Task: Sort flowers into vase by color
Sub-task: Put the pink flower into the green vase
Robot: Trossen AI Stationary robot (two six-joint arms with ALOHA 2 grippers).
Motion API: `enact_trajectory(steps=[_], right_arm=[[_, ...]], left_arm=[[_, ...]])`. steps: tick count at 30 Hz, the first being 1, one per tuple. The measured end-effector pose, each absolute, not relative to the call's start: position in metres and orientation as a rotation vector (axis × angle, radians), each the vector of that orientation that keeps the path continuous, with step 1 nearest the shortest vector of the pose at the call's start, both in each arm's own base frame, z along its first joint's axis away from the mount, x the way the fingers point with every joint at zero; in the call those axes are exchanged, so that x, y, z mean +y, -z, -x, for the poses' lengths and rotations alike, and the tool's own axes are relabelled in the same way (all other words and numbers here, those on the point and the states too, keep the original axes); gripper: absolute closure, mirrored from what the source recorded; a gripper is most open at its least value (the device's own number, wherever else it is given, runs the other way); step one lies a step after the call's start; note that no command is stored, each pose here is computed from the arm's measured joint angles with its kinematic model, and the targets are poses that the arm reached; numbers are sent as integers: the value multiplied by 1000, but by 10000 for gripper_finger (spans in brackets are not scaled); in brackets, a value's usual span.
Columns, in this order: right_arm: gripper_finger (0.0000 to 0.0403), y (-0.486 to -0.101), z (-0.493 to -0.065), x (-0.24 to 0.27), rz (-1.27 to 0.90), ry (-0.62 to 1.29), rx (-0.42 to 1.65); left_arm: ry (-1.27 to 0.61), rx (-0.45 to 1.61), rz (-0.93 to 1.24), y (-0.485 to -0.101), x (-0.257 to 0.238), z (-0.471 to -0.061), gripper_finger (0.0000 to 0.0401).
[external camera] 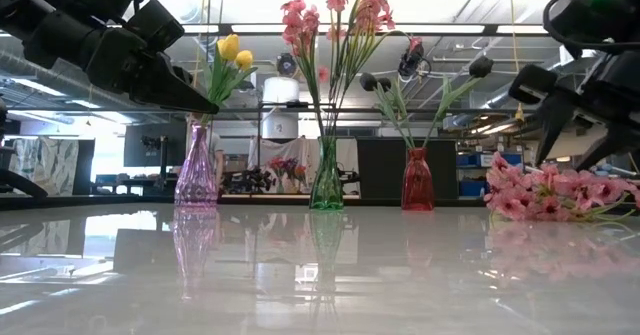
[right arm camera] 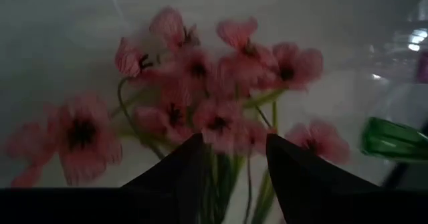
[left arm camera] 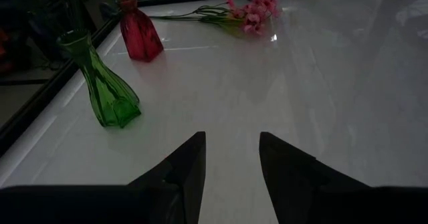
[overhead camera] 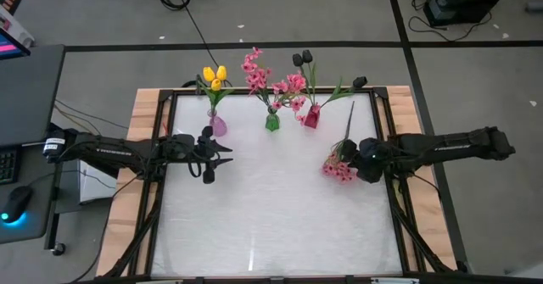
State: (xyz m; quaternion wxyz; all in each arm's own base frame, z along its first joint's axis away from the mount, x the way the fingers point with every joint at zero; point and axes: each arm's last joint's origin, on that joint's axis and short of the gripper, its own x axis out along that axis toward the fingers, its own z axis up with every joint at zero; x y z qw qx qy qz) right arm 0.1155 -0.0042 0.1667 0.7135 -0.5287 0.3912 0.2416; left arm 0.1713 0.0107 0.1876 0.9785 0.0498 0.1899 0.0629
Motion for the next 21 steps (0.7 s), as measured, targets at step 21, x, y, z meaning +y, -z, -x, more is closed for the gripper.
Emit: enact_trajectory(steps=[21], right_arm=[[234, -158, -142, 10, 1013, -622, 765]], left_arm=[[-127, 382, -100, -188, 11, -171, 255]])
